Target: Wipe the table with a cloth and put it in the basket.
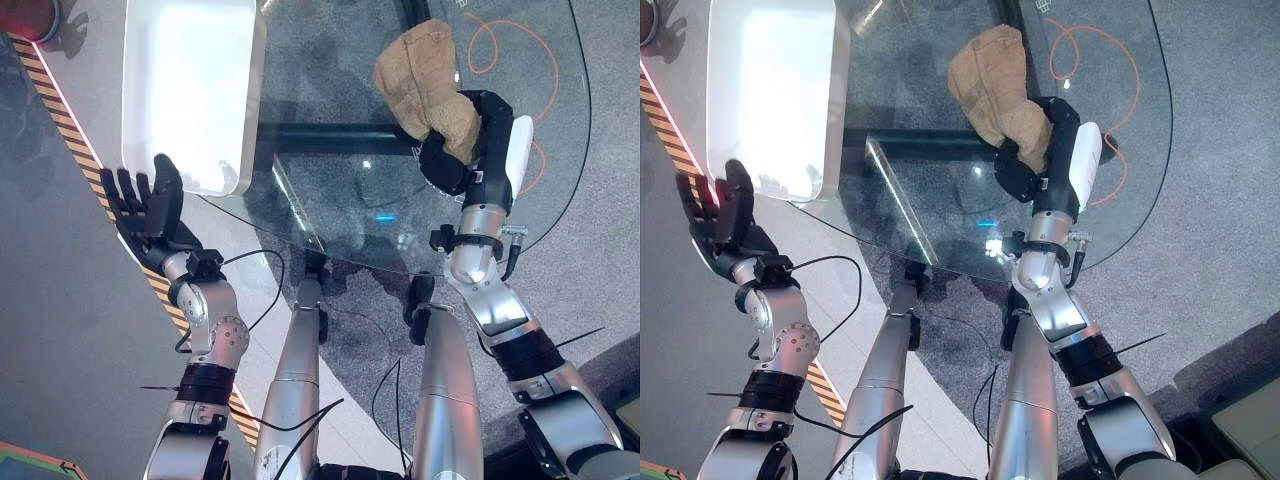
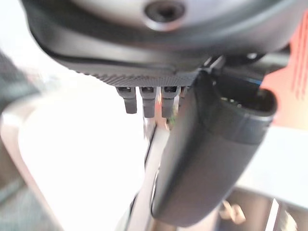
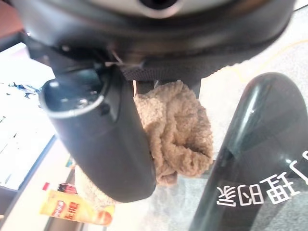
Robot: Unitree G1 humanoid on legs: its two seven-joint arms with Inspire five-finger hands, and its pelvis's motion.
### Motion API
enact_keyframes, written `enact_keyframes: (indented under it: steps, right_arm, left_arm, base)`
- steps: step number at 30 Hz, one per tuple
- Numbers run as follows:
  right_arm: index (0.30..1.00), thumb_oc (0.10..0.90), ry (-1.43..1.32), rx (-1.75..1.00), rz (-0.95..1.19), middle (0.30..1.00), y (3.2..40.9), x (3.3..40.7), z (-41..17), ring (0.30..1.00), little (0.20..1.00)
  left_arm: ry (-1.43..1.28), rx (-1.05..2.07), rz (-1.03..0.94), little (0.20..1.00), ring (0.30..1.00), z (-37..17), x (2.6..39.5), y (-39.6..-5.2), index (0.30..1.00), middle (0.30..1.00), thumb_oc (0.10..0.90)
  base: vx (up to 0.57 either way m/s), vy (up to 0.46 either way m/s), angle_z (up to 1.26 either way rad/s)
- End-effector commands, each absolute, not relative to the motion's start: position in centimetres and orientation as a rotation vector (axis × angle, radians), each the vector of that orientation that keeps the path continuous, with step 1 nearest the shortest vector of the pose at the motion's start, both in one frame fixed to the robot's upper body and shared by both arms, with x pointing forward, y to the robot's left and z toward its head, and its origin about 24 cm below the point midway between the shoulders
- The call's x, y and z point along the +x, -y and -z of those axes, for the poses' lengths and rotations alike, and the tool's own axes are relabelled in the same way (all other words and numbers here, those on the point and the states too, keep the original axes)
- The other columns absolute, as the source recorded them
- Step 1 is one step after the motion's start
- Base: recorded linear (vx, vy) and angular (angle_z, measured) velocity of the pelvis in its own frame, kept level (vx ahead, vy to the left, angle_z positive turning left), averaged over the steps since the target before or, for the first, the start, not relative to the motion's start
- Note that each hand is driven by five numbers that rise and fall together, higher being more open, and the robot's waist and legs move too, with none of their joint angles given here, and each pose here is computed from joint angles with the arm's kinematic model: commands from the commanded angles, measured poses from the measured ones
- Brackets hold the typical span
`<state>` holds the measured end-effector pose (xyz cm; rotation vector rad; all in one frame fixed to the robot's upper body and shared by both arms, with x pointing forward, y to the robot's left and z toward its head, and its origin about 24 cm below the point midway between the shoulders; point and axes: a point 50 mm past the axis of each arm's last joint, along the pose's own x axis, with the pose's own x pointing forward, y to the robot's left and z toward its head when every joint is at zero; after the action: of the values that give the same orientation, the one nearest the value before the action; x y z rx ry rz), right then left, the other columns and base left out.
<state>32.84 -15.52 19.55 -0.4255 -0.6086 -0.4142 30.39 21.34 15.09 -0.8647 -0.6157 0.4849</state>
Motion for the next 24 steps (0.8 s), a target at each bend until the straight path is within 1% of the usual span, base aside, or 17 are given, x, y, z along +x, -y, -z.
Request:
enact_keyframes:
  steps: [1, 2, 3, 4, 14, 17, 24]
  right_arm:
    - [0.300, 0.100, 1.083, -0.248, 0.334, 0.300, 12.7, 28.6, -26.9, 0.300, 0.200]
    - [0.300, 0.100, 1.087, -0.246, 0.328, 0.300, 12.7, 28.5, -26.9, 0.300, 0.200]
    - [0.300, 0.100, 1.107, -0.238, 0.313, 0.300, 12.8, 28.1, -27.1, 0.300, 0.200]
    - [0.300, 0.100, 1.117, -0.236, 0.304, 0.300, 12.8, 28.0, -27.1, 0.300, 0.200]
    - [0.300, 0.100, 1.204, -0.204, 0.201, 0.300, 12.0, 26.4, -27.6, 0.300, 0.200]
    - [0.300, 0.100, 1.217, -0.208, 0.173, 0.300, 11.9, 26.2, -27.7, 0.300, 0.200]
    - [0.300, 0.100, 1.230, -0.212, 0.098, 0.300, 11.0, 25.9, -28.0, 0.300, 0.200]
  left_arm:
    - [0.851, -0.703, -0.248, 0.900, 0.900, -19.9, 29.1, -21.0, 0.900, 0.900, 0.800]
    - [0.854, -0.696, -0.225, 0.900, 0.900, -19.9, 29.1, -20.8, 0.900, 0.900, 0.800]
    - [0.859, -0.669, -0.142, 0.900, 0.900, -20.4, 28.8, -20.0, 0.900, 0.900, 0.800]
    - [0.869, -0.663, -0.107, 0.900, 0.900, -20.6, 28.7, -19.7, 0.900, 0.900, 0.800]
    - [0.786, -0.628, 0.164, 0.900, 0.900, -20.9, 28.8, -17.0, 0.900, 0.900, 0.800]
    - [0.776, -0.642, 0.230, 0.900, 0.900, -21.0, 28.7, -16.6, 0.900, 0.900, 0.800]
    - [0.761, -0.664, 0.306, 0.900, 0.900, -21.6, 29.0, -15.8, 0.900, 0.900, 0.800]
  base:
    - [0.00, 0.000, 0.00]
    - [0.00, -0.024, 0.03]
    - [0.00, 0.000, 0.00]
    - [0.00, 0.000, 0.00]
    - [0.00, -0.007, 0.00]
    - [0.00, -0.011, 0.00]
    - [0.00, 0.000, 0.00]
